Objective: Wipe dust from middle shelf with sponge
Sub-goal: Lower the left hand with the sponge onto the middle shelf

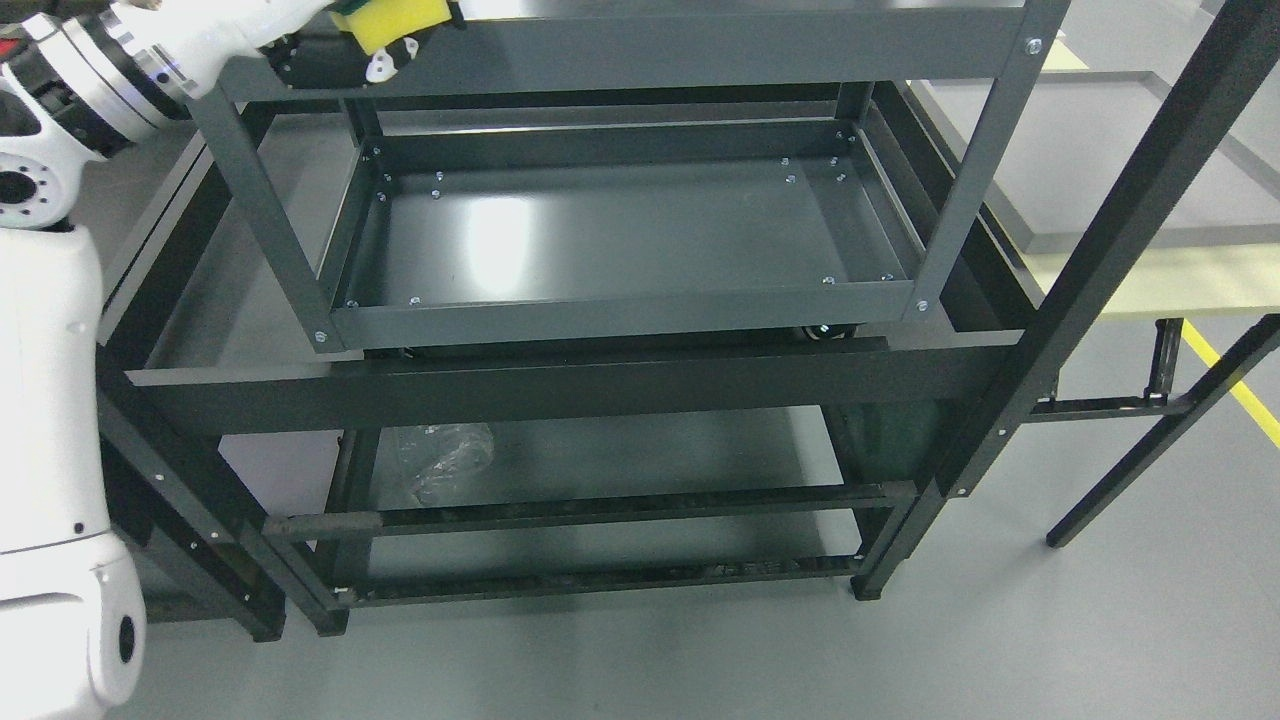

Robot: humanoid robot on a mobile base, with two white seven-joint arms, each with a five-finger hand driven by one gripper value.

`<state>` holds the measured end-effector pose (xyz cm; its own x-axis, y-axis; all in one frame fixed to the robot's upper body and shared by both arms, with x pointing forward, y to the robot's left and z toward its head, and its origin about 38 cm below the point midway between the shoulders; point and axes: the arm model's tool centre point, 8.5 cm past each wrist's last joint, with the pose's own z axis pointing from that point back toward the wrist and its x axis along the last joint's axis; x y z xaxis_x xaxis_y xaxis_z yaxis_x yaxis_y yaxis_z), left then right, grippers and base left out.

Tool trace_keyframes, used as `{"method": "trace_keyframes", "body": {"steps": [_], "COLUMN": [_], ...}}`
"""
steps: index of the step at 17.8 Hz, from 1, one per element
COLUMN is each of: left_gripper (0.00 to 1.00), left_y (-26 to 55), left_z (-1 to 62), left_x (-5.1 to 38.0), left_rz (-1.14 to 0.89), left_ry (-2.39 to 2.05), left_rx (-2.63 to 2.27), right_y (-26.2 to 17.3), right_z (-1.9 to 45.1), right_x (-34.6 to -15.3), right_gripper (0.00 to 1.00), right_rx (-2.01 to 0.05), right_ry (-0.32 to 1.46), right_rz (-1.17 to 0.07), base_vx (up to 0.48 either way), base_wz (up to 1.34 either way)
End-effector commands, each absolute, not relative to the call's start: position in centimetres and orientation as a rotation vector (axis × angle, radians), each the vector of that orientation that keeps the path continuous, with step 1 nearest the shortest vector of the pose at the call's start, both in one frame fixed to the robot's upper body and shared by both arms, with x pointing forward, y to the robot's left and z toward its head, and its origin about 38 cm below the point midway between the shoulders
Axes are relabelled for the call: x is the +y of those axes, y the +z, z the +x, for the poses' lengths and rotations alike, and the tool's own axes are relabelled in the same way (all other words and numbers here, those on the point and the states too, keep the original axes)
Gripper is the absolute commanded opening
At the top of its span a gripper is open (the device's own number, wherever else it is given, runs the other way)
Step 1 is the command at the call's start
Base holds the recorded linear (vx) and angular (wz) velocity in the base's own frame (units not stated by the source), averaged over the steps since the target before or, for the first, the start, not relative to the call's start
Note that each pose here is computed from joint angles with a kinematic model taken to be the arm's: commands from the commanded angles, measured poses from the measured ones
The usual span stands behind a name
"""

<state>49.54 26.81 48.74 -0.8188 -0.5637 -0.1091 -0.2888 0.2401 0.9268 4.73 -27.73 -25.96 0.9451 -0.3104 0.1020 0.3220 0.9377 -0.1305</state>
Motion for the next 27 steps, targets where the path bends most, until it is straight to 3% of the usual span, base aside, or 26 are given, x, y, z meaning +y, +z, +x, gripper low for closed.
{"method": "trace_keyframes", "body": {"steps": [1,3,7,13,18,27], "left_gripper": [0.05,0.04,0.03,0.02,0.03,0.02], "left_y": [43.3,40.4,35.3,25.1,18.2,18.2], "left_z": [49.5,49.6,48.7,50.2,49.9,53.3], "left_x": [15.2,15.0,10.6,11.8,16.8,25.3], "left_rz": [0.229,0.161,-0.114,-0.37,-0.227,0.085], "left_ry": [-1.433,-1.396,-1.305,-0.789,-0.401,0.154], "left_rx": [-2.555,-2.528,-2.537,-2.385,-2.276,-2.013], "right_y": [-25.9,-25.9,-25.9,-25.9,-25.9,-25.9], "right_z": [4.6,4.7,4.6,4.6,4.6,4.6], "right_x": [-28.7,-28.7,-28.7,-28.7,-28.7,-28.7], "right_gripper": [1.0,1.0,1.0,1.0,1.0,1.0], "right_rx": [-0.029,-0.03,-0.029,-0.029,-0.029,-0.029], "right_ry": [-0.324,-0.324,-0.324,-0.324,-0.324,-0.324], "right_rz": [-0.152,-0.152,-0.152,-0.152,-0.152,-0.154], "base_vx": [0.0,0.0,0.0,0.0,0.001,0.001], "base_wz": [0.0,0.0,-0.01,0.0,0.0,0.0]}}
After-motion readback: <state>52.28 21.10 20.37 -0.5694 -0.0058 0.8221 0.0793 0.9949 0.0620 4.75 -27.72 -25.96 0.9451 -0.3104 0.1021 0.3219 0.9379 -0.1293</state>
